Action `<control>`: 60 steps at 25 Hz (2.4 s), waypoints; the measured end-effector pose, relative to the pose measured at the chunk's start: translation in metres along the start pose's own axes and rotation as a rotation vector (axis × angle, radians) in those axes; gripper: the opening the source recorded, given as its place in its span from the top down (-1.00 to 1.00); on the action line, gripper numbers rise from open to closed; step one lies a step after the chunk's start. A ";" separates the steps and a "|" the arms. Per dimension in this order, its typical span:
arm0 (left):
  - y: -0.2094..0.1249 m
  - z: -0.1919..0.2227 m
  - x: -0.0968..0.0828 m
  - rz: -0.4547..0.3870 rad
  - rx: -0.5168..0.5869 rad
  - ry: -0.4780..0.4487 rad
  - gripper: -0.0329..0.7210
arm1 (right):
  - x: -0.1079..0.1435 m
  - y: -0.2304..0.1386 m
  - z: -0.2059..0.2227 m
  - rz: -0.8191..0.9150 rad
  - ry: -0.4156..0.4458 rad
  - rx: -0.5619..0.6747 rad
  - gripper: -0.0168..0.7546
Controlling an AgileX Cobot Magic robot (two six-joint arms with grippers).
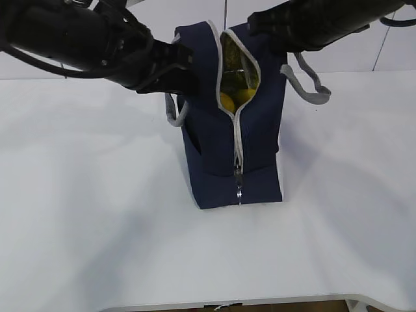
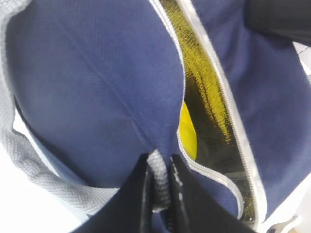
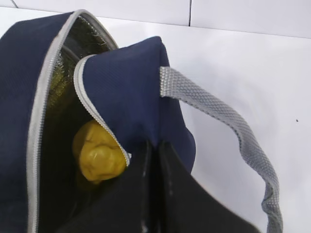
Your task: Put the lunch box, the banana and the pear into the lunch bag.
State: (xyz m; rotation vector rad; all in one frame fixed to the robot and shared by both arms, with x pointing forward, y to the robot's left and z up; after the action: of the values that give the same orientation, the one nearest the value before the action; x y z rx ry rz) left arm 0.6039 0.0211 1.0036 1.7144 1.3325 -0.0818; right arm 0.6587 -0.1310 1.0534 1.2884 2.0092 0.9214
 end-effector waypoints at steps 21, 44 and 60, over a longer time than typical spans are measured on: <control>0.008 0.001 0.005 -0.001 -0.046 0.024 0.88 | -0.001 0.004 0.001 -0.013 -0.003 -0.023 0.21; 0.004 0.002 0.003 0.011 -0.023 0.012 -0.26 | 0.046 -0.013 -0.090 -0.315 0.319 0.089 0.13; 0.002 -0.033 -0.033 0.114 0.002 -0.090 -0.39 | 0.063 -0.023 -0.123 -0.356 0.446 0.116 0.13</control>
State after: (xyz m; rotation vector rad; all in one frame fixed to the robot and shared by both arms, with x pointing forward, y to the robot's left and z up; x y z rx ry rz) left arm 0.5774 0.0200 1.0416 1.7646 1.1675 -0.0938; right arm 0.5299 -0.1093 1.1023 0.7804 2.5623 0.9891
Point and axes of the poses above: a point on each arm's last joint axis where the gripper is mounted, z pointing out along that axis toward the gripper, x along the wrist's bending axis when the last joint is at zero, y = z × x, the point moved 9 cm from there along z, pointing out along that axis toward the gripper, and after that the axes turned 11 degrees about -z, right-handed, at the moved point
